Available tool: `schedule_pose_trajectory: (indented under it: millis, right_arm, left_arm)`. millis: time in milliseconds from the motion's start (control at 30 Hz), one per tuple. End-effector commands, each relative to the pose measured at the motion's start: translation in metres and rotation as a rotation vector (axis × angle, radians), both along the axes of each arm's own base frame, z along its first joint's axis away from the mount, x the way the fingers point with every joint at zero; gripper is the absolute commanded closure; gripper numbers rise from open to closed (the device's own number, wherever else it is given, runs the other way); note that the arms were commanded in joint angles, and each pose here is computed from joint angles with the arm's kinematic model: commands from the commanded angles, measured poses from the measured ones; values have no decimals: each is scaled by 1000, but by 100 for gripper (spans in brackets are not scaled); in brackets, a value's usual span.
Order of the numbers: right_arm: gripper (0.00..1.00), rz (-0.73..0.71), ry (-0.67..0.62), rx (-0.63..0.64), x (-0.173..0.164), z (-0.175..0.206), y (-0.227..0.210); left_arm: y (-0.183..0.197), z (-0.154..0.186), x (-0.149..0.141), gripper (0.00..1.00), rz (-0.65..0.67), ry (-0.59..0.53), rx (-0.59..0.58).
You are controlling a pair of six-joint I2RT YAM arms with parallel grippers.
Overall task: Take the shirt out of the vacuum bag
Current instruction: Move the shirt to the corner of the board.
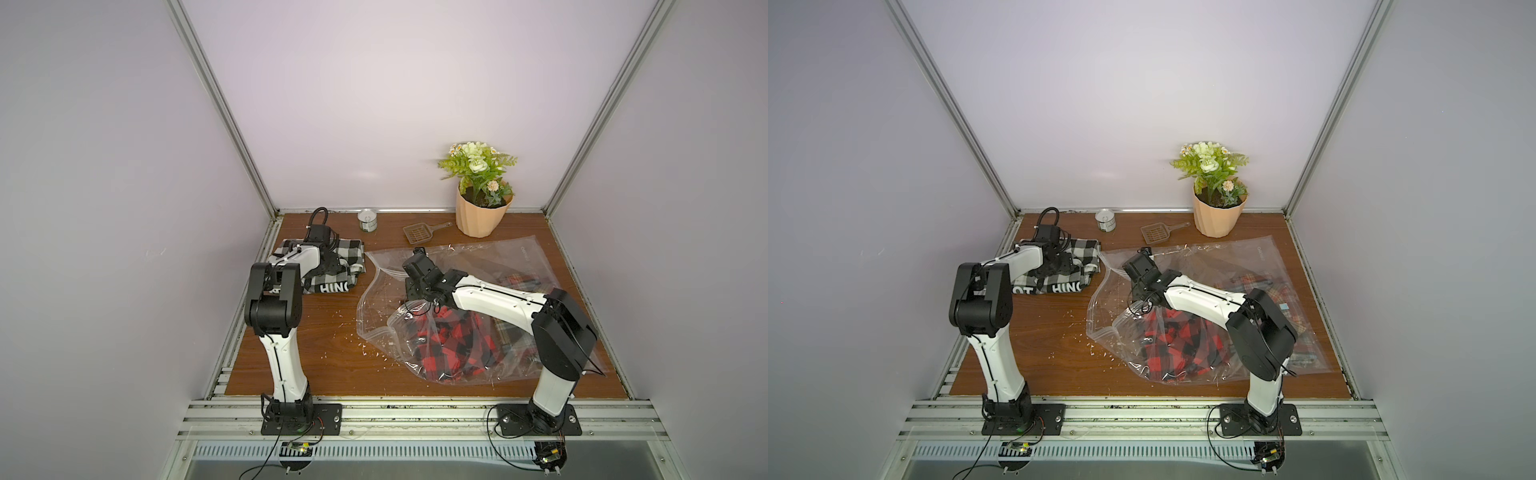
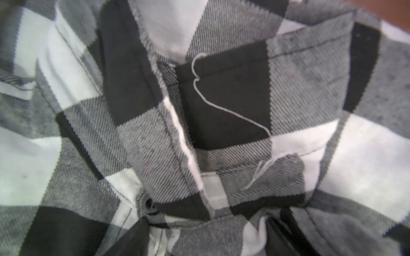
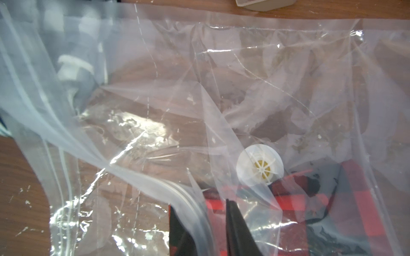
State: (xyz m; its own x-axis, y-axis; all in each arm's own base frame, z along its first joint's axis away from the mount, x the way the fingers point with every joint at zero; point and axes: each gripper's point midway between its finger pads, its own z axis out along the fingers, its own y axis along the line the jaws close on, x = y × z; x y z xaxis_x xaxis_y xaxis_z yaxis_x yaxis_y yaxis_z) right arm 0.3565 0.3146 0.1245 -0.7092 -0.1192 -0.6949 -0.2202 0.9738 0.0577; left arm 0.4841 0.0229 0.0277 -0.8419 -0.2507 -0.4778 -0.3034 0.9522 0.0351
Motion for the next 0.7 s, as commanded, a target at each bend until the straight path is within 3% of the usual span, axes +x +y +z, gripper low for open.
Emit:
schedule_pose_trajectory:
  millis: [0,667]
  right_arm:
    - [80,12,23,9,-4,1,1]
    - [81,43,51,13,-8,-1,9]
  left_arm:
    - [14,-62,-38,18,-23,248,61]
    - [31,-57,34,17,-107,232,151]
